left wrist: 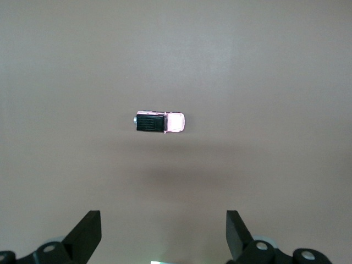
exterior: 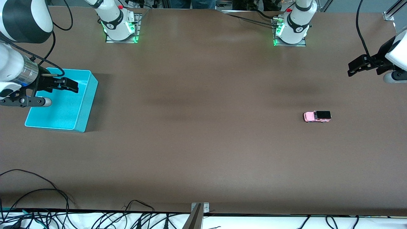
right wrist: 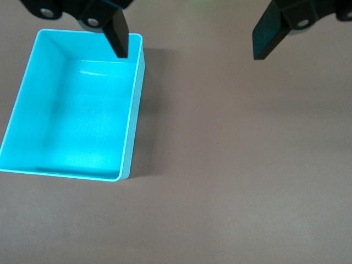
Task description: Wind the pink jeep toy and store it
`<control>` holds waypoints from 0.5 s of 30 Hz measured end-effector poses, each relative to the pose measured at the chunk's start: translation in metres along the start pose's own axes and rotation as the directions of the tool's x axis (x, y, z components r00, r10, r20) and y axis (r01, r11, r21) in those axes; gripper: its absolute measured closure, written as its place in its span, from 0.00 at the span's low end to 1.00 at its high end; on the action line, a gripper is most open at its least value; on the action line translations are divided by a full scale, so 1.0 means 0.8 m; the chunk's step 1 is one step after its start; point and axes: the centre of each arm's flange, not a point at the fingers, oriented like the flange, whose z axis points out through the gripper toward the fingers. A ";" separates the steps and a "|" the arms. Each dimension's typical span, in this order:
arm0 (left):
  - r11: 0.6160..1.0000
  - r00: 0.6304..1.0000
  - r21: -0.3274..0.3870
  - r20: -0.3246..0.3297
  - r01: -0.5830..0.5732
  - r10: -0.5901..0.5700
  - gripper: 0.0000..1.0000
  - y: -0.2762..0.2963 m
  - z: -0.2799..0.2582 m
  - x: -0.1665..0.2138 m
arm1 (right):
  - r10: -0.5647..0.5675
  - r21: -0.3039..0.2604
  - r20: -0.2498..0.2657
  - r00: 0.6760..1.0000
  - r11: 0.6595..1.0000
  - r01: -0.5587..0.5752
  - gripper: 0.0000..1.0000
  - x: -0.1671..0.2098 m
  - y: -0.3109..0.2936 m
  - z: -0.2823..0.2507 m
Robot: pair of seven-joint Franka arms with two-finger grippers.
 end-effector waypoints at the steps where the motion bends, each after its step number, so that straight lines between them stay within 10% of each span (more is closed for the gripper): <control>1: 1.000 1.000 0.000 0.002 0.002 -0.002 0.00 -0.001 0.000 0.000 | 0.000 0.000 0.000 1.000 1.000 0.000 0.00 0.000 0.000 0.000; 15: 1.000 1.000 0.000 -0.018 0.005 -0.005 0.00 -0.004 -0.024 -0.017 | 0.000 0.000 0.000 1.000 1.000 0.000 0.00 0.000 0.000 0.000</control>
